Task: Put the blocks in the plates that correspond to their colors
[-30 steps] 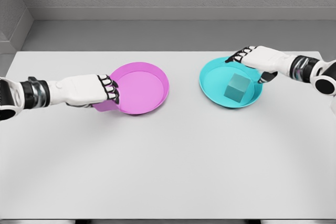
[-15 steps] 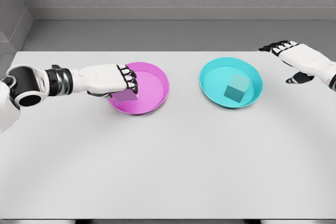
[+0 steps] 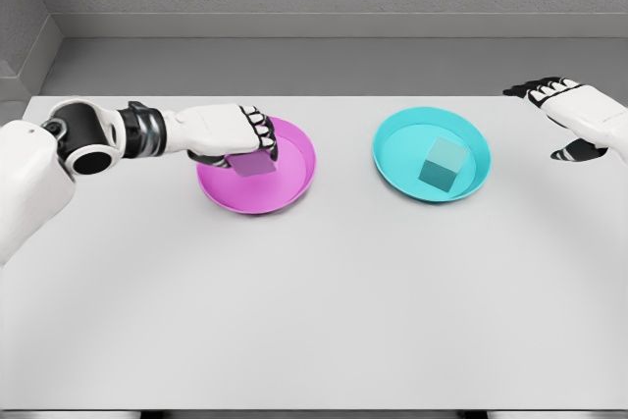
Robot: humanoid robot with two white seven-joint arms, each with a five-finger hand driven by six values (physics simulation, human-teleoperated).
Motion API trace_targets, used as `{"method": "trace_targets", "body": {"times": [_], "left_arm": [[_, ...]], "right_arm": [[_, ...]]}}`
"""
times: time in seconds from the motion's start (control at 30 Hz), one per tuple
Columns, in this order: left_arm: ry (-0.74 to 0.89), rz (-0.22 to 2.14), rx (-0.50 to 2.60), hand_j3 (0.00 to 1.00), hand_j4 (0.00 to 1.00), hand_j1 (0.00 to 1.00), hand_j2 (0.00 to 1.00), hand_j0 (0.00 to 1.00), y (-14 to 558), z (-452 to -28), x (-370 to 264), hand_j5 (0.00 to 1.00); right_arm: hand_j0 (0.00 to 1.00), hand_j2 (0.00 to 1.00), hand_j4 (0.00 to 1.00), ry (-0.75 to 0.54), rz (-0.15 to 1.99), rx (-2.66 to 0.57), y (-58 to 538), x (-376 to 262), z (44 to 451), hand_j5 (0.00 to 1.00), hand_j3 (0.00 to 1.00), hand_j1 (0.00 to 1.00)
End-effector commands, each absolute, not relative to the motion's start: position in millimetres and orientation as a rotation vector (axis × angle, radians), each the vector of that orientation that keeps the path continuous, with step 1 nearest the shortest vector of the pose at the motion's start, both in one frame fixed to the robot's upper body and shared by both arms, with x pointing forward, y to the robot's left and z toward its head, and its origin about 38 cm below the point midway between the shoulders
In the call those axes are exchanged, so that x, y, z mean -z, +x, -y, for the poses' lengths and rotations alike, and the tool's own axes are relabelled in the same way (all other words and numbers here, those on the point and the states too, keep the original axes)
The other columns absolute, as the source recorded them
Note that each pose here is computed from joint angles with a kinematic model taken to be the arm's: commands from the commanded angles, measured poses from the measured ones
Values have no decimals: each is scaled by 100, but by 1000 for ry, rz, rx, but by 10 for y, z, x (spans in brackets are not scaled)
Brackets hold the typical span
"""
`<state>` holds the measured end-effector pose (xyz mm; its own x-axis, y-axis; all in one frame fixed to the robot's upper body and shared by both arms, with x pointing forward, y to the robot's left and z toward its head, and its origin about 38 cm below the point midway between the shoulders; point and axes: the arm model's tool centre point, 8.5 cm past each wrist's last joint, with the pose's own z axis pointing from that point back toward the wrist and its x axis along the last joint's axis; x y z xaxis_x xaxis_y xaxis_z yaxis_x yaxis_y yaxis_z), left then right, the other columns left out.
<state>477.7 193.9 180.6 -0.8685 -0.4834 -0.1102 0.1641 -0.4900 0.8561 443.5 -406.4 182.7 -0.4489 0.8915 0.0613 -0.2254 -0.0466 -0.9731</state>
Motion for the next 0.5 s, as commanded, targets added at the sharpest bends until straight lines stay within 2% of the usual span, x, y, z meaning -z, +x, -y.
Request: {"method": "trace_targets", "body": {"times": [0.0, 0.03, 0.07, 0.47], "left_arm": [[467, 1308, 2363, 73, 73, 73, 73, 73, 4805, -1911, -1766, 73], [472, 1311, 2361, 89, 89, 89, 89, 89, 4823, -1900, -1783, 89], [473, 1314, 2354, 100, 100, 100, 100, 100, 4837, -1905, -1799, 100], [532, 1359, 2296, 100, 100, 100, 100, 100, 4953, -2021, -2059, 100]], "right_arm": [[100, 100, 100, -759, 1360, -1630, 4437, -1817, 4065, 100, 100, 100], [100, 100, 100, -758, 1358, -1629, 4438, -1809, 4063, 100, 100, 100], [100, 100, 100, -755, 1360, -1629, 4438, -1805, 4057, 100, 100, 100], [100, 100, 100, -754, 1359, -1626, 4435, -1801, 4060, 100, 100, 100]]}}
